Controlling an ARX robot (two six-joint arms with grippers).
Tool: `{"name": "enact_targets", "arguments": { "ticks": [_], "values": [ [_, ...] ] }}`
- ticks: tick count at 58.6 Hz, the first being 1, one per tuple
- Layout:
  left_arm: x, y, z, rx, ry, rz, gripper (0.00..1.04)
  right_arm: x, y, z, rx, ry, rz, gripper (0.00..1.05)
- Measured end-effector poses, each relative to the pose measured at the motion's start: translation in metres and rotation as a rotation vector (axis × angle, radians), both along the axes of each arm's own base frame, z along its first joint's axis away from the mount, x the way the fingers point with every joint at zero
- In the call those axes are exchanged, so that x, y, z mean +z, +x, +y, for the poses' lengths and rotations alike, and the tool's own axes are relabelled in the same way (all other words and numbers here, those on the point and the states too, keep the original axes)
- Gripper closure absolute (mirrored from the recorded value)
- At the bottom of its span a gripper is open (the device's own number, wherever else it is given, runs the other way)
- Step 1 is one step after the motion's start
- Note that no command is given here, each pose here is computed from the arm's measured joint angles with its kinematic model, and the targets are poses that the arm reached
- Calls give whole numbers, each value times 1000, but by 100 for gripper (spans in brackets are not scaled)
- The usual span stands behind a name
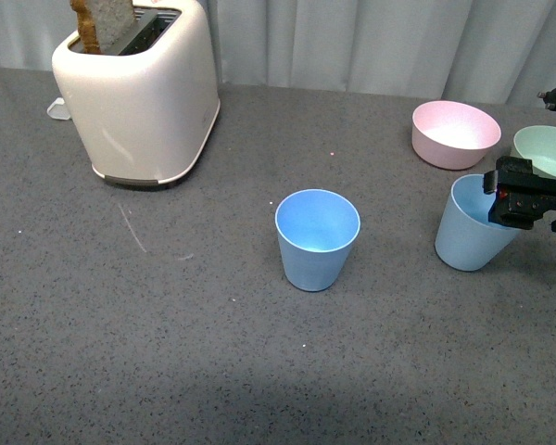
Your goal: Stack blue cups with both arms
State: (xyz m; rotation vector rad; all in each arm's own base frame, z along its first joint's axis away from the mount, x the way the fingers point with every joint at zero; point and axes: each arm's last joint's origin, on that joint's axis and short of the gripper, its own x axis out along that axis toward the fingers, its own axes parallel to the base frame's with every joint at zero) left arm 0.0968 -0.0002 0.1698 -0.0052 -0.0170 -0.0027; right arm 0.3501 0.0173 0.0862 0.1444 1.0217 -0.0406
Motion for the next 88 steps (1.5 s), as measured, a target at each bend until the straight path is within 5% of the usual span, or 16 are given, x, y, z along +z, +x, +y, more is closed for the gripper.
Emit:
{"name": "enact_targets", "arguments": {
  "ticks": [25,48,70,88],
  "values": [
    [0,0,0,0,0,0,7,0,2,1,-24,22,3,104],
    [0,0,0,0,0,0,7,27,-5,4,-3,179,-7,104],
    [0,0,0,0,0,0,7,81,-19,68,205,373,-63,104],
    [0,0,0,0,0,0,7,78,-24,101,251,398,-13,104]
  ]
}}
